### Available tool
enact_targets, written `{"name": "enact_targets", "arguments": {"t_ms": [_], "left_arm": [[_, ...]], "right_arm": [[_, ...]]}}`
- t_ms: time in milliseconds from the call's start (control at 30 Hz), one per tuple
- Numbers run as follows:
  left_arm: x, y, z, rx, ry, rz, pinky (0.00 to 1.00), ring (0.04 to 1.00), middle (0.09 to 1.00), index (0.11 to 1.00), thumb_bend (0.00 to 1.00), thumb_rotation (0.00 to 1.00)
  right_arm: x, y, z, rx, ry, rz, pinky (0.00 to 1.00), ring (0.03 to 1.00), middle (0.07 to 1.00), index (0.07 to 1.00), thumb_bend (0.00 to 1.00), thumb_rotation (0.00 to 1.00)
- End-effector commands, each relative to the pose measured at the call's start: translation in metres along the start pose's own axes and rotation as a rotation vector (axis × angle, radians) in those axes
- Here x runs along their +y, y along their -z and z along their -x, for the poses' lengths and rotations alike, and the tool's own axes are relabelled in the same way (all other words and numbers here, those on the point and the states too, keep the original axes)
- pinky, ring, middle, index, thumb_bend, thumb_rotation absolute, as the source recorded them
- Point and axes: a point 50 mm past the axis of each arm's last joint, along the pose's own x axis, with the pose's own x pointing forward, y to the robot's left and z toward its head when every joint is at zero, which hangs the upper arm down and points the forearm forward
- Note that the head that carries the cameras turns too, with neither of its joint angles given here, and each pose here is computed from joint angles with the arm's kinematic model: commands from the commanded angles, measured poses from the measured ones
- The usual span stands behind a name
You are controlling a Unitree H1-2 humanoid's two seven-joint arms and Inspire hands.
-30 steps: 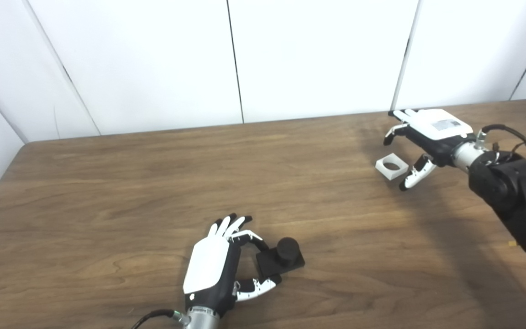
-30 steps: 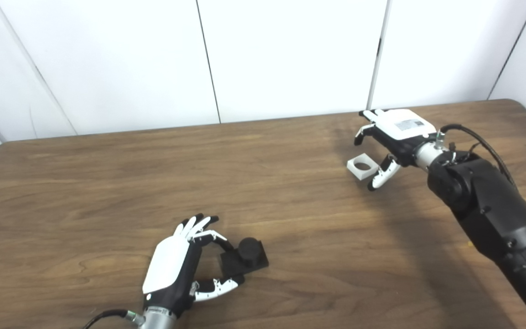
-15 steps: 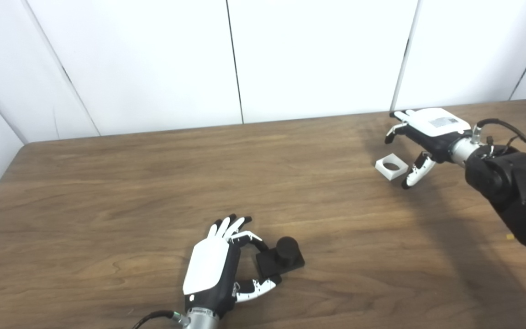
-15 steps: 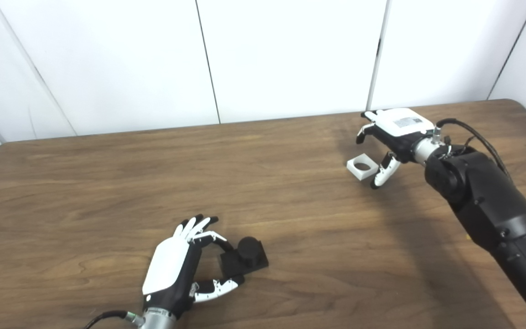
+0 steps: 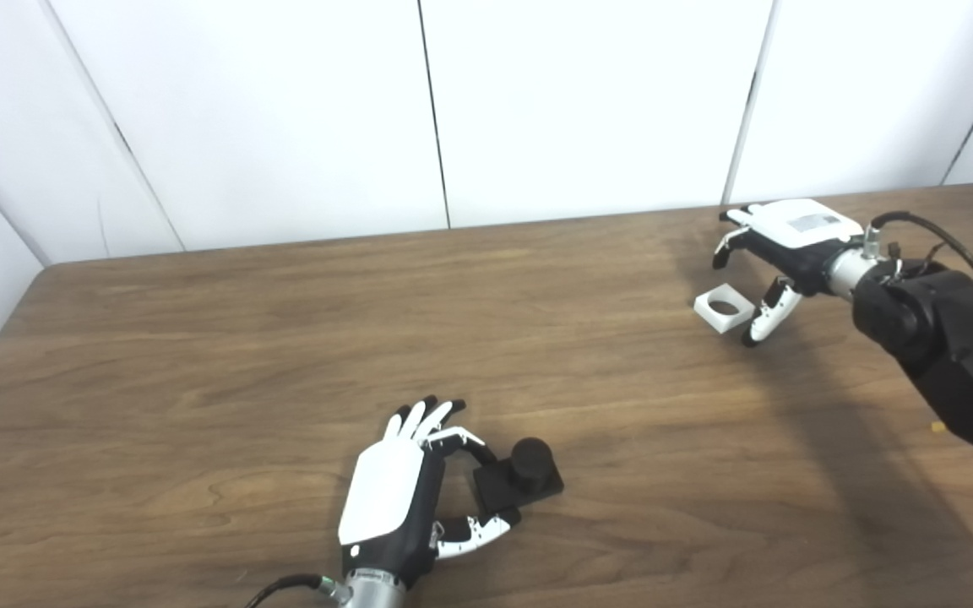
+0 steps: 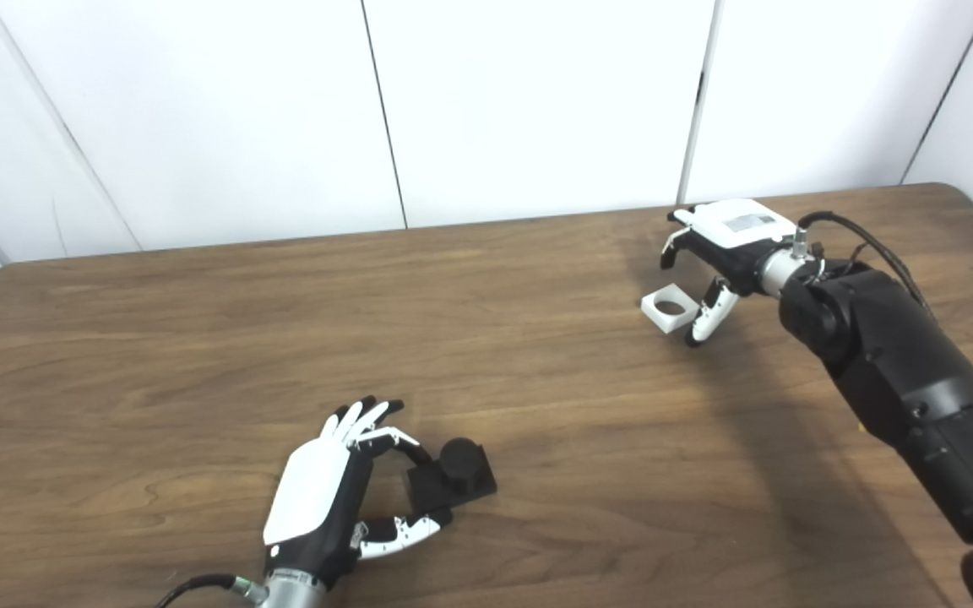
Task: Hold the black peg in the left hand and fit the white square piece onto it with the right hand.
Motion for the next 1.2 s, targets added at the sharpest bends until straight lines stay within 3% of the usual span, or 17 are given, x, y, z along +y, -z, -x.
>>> {"name": "enact_targets", "arguments": {"t_ms": [0, 400, 700, 1167], "left_arm": [[-0.007, -0.002, 0.008, 0.035, 0.006, 0.011, 1.0, 0.976, 0.91, 0.519, 0.51, 0.16], [-0.009, -0.005, 0.005, 0.028, -0.004, 0.026, 1.0, 0.974, 0.906, 0.524, 0.52, 0.13], [-0.009, -0.006, 0.004, 0.022, -0.009, 0.022, 0.98, 0.968, 0.9, 0.518, 0.53, 0.14], [-0.01, -0.008, 0.002, 0.018, -0.018, 0.027, 0.99, 0.968, 0.897, 0.515, 0.53, 0.15]], "right_arm": [[-0.037, -0.001, -0.007, -0.017, 0.091, 0.029, 1.0, 1.0, 0.983, 0.728, 0.88, 0.24], [-0.032, -0.012, -0.014, -0.056, 0.076, 0.047, 0.99, 1.0, 0.978, 0.706, 0.87, 0.25], [-0.021, -0.02, -0.021, -0.068, 0.013, 0.119, 0.99, 1.0, 0.972, 0.692, 0.83, 0.25], [-0.006, -0.022, -0.023, -0.088, -0.021, 0.14, 0.97, 1.0, 0.945, 0.615, 0.84, 0.24]]}}
